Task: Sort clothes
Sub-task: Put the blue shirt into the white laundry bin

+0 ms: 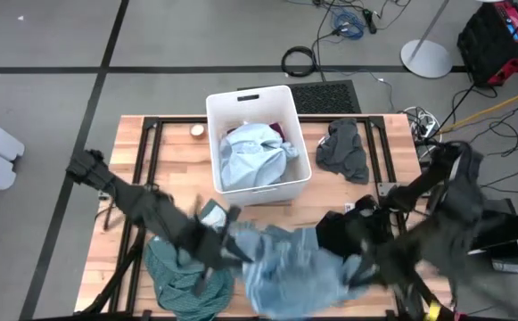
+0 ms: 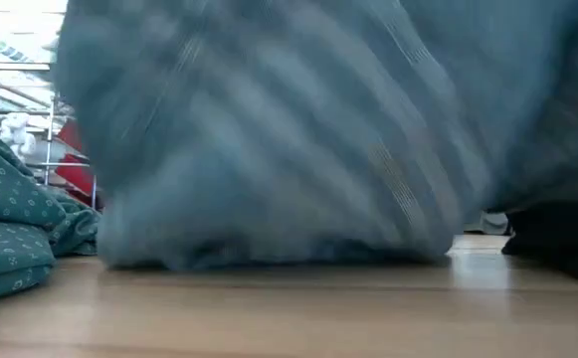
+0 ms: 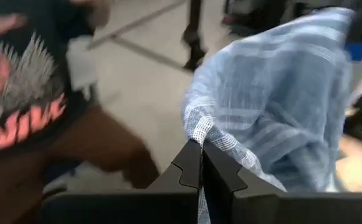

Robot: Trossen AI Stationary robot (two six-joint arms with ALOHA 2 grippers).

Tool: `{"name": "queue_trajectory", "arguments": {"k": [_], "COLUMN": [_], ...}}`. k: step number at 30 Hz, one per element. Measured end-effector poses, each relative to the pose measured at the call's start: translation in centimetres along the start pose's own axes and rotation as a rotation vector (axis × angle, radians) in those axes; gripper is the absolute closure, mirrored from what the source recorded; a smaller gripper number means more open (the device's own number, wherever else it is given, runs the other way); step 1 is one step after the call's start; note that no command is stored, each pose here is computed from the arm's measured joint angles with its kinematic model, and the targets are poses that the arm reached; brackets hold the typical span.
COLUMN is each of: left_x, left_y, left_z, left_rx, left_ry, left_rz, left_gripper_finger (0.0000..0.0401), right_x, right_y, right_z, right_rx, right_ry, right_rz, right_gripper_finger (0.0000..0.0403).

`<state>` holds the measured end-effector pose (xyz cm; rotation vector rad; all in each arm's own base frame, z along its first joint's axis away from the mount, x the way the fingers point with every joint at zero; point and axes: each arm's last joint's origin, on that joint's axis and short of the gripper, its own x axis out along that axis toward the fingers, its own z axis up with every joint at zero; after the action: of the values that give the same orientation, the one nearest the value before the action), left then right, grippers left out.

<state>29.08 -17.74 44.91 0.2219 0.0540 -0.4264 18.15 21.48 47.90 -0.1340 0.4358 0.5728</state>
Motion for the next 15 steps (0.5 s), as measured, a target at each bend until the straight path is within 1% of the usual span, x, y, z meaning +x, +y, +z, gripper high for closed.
{"name": "queue_trajectory", "arguments": {"k": [2,4,6,8,10,12,15], "left_x": [1.0,1.9,2.6,3.1,3.2,3.3,3.0], "left_y": [-1.7,-3.3,-4.6,-5.3,-5.3,-4.7,-3.3], "left_z": [-1.2,-2.2,-3.0,-3.9,-5.0,-6.4,-8.4], "left_rx": [0.021,0.044,0.069,0.100,0.100,0.058,-0.021], "left_ry": [0.087,0.148,0.198,0.264,0.350,0.427,0.489], "left_rz": [0.027,0.050,0.098,0.158,0.211,0.247,0.305], "left_gripper_finger": [0.0401,0.0401,0.0401,0.0401,0.0401,0.0401,0.0401], "right_x": [2.2,3.7,4.3,4.6,4.8,5.0,5.1], "right_y": [1.5,2.3,2.4,1.3,-0.3,-2.0,-4.8], "right_z": [-0.7,-1.3,-2.0,-2.7,-3.1,-3.4,-3.7], "right_rx": [-0.030,-0.055,-0.068,-0.045,-0.008,0.015,0.028], "right_ry": [0.052,0.081,0.130,0.211,0.277,0.310,0.314], "right_rz": [-0.002,-0.078,-0.164,-0.224,-0.268,-0.283,-0.245], "right_gripper_finger": [0.0403,0.0403,0.0403,0.0403,0.0403,0.0403,0.0403]}}
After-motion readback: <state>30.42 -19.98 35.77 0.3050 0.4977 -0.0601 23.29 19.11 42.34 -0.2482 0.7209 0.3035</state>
